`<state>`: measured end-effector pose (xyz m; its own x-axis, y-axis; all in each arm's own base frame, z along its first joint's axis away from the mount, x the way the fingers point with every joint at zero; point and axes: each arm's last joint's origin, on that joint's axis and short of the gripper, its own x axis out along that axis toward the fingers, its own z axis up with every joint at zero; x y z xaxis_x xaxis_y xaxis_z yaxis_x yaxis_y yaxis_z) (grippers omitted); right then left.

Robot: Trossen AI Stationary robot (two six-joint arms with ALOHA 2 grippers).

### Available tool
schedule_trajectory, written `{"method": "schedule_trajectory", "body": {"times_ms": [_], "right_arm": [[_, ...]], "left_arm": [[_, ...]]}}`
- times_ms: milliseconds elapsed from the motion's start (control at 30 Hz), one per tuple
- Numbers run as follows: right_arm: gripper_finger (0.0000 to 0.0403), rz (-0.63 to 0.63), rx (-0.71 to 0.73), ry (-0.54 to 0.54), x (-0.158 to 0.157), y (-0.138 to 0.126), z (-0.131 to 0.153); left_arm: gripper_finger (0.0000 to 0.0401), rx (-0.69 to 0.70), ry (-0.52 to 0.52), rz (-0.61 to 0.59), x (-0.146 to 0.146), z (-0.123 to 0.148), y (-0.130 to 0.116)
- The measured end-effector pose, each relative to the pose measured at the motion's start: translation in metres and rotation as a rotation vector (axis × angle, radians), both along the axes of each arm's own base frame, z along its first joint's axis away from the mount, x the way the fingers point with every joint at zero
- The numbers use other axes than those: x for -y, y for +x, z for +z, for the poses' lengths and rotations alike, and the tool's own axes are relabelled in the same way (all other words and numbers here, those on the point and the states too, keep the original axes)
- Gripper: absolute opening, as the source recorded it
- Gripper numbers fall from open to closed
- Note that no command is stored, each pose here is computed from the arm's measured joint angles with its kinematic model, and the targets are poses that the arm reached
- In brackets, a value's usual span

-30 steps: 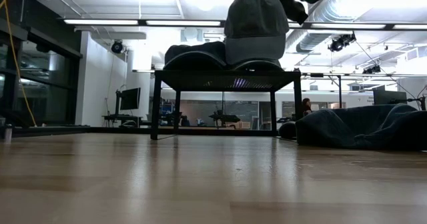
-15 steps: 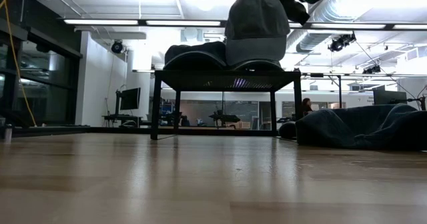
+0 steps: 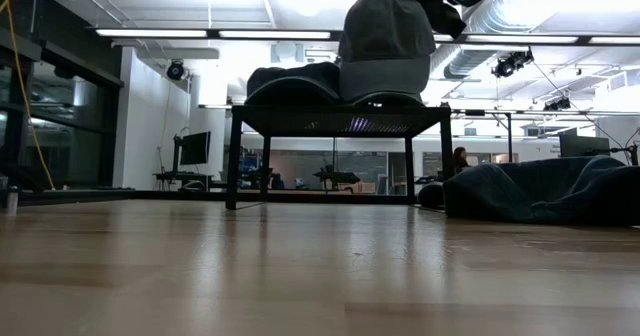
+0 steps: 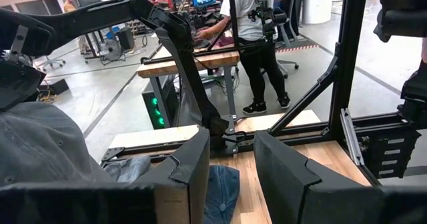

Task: Pick & Place hat
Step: Stack the bottom gray cap on top of the gray cap on the shelf

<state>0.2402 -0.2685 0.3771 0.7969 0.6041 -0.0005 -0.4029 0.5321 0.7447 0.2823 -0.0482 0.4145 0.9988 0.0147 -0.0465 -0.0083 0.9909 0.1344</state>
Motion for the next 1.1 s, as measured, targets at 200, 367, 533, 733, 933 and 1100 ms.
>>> {"method": "schedule_trajectory", "body": {"times_ms": [200, 367, 533, 733, 933, 1100], "right_arm": [[0.0023, 0.0, -0.002, 0.002, 0.0002, 0.0001, -0.0003], [0.0023, 0.001, -0.012, 0.015, -0.0002, 0.0003, -0.0008], [0.0023, 0.001, -0.018, 0.025, -0.0007, 0.0, -0.0014], [0.0023, 0.001, -0.023, 0.031, -0.001, -0.0003, -0.0023], [0.0023, -0.003, -0.01, 0.012, -0.0003, -0.001, -0.0025], [0.0029, -0.044, -0.017, -0.026, 0.0021, -0.0021, -0.0033]], "left_arm": [[0.0117, 0.0, 0.0, 0.0, 0.0, 0.0, 0.0], [0.0117, 0.0, 0.0, -0.001, 0.0001, 0.0, 0.0], [0.0117, 0.0, 0.0, 0.0, 0.0, 0.0, 0.0], [0.0117, 0.0, 0.0, 0.0, 0.0, 0.0, 0.0], [0.0117, 0.0, 0.0, 0.0, 0.0, 0.0, 0.0], [0.0117, 0.0, 0.0, 0.0, 0.0, 0.0, 0.0]]}}
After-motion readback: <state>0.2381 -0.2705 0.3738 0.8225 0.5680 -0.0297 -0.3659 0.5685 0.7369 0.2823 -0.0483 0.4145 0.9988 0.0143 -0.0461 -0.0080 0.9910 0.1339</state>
